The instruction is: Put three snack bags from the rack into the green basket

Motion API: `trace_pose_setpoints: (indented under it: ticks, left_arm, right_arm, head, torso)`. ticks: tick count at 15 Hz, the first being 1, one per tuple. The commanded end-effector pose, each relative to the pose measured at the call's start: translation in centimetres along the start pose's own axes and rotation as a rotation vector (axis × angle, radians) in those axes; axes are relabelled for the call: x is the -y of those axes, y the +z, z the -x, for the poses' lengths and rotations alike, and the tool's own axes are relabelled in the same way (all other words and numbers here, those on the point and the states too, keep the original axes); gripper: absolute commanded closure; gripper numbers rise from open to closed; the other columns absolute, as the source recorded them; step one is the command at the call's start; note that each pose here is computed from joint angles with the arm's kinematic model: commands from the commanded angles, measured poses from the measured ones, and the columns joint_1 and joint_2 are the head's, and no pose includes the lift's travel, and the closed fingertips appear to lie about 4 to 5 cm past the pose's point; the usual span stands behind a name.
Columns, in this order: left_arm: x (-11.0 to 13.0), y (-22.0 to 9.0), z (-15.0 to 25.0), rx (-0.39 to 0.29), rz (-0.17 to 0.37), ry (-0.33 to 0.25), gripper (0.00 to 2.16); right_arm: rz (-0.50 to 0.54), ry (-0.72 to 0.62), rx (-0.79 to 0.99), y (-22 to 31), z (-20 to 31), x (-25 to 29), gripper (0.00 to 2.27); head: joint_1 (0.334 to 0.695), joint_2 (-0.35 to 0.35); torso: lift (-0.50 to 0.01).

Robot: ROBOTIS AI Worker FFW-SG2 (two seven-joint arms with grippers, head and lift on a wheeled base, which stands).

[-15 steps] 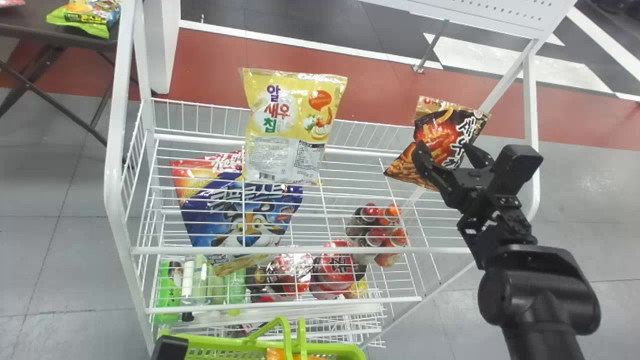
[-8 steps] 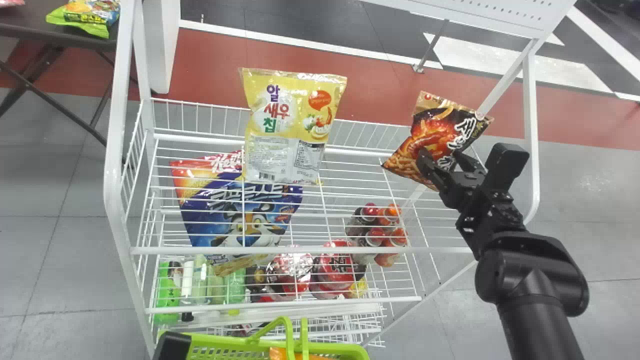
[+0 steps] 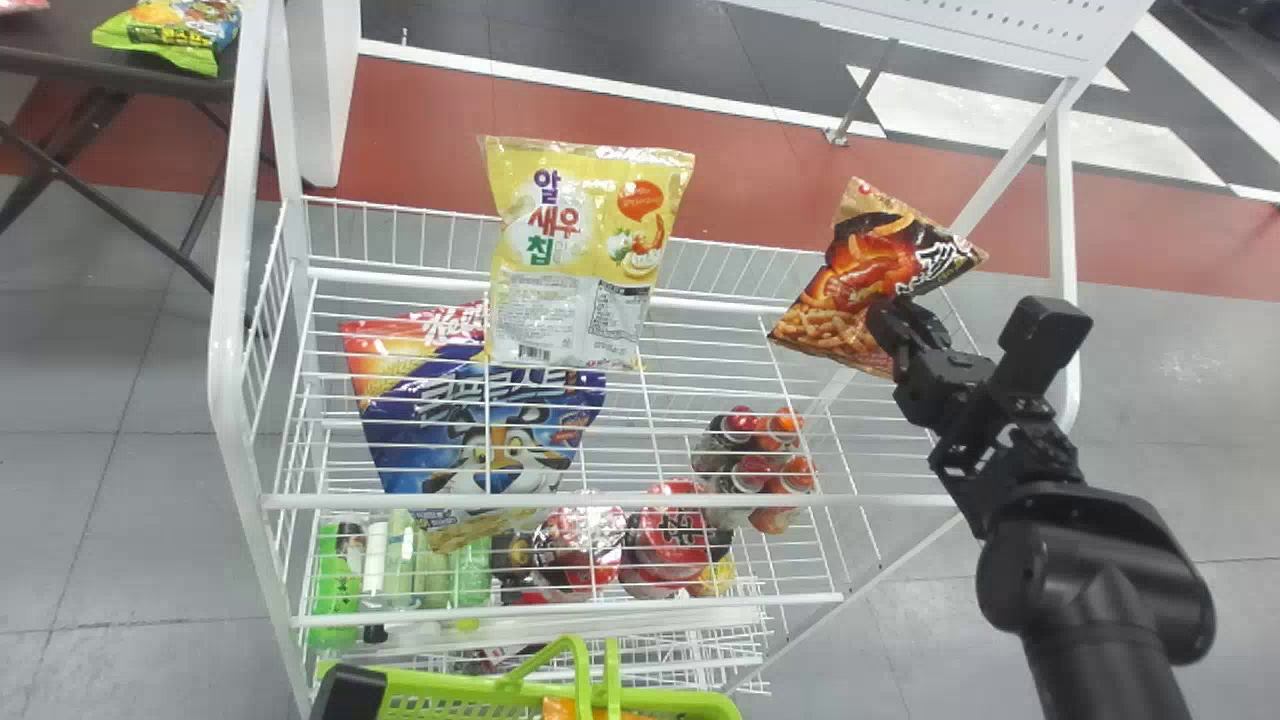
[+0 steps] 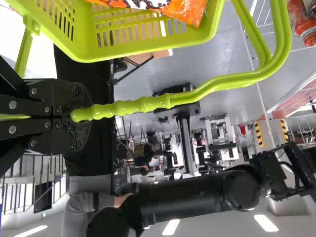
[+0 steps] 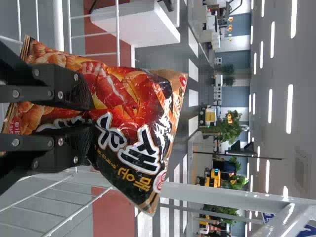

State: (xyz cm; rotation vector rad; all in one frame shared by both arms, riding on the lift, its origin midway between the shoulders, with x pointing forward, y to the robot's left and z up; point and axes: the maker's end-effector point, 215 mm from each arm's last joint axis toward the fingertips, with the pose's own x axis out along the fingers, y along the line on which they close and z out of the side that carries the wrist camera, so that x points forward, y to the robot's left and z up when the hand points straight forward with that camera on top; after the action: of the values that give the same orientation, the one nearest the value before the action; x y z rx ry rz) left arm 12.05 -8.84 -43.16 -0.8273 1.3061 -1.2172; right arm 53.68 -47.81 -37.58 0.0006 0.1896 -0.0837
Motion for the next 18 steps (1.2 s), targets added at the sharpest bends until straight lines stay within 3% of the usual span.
trace_pose_setpoints:
  ticks: [1,4,7,9,14,18]
  left_arm:
    - [0.2,-0.1,-0.1,0.002,0.001,-0.004,1.46]
    - [0.2,-0.1,-0.2,-0.001,-0.003,-0.004,1.46]
    - [0.3,-0.1,-0.4,0.004,-0.005,-0.01,1.46]
    - [0.4,-0.2,-0.5,0.007,-0.009,-0.015,1.46]
    - [0.4,-0.2,-0.7,0.012,-0.013,-0.018,1.46]
    - [0.4,0.0,-1.1,0.009,-0.028,-0.015,1.46]
  right_arm:
    - [0.018,0.04,0.044,2.1,2.7,-1.7,2.24]
    - [-0.001,0.101,0.065,5.3,7.1,-3.3,2.24]
    - [-0.025,0.173,-0.104,3.8,11.8,-5.6,2.24]
    - [-0.121,0.215,-0.371,-1.2,16.7,-7.0,2.24]
    - [-0.406,0.375,-0.804,-8.5,28.9,-12.7,2.24]
    - [-0.461,0.49,-0.869,-10.1,31.4,-16.4,2.24]
  head:
    - [0.695,-0.35]
    - [0.695,-0.35]
    - [0.695,-0.35]
    - [0.695,-0.35]
    - [0.695,-0.35]
    - [0.695,-0.35]
  torso:
    - [0.0]
    - [0.0]
    - [0.0]
    - [0.0]
    - [0.0]
    - [0.0]
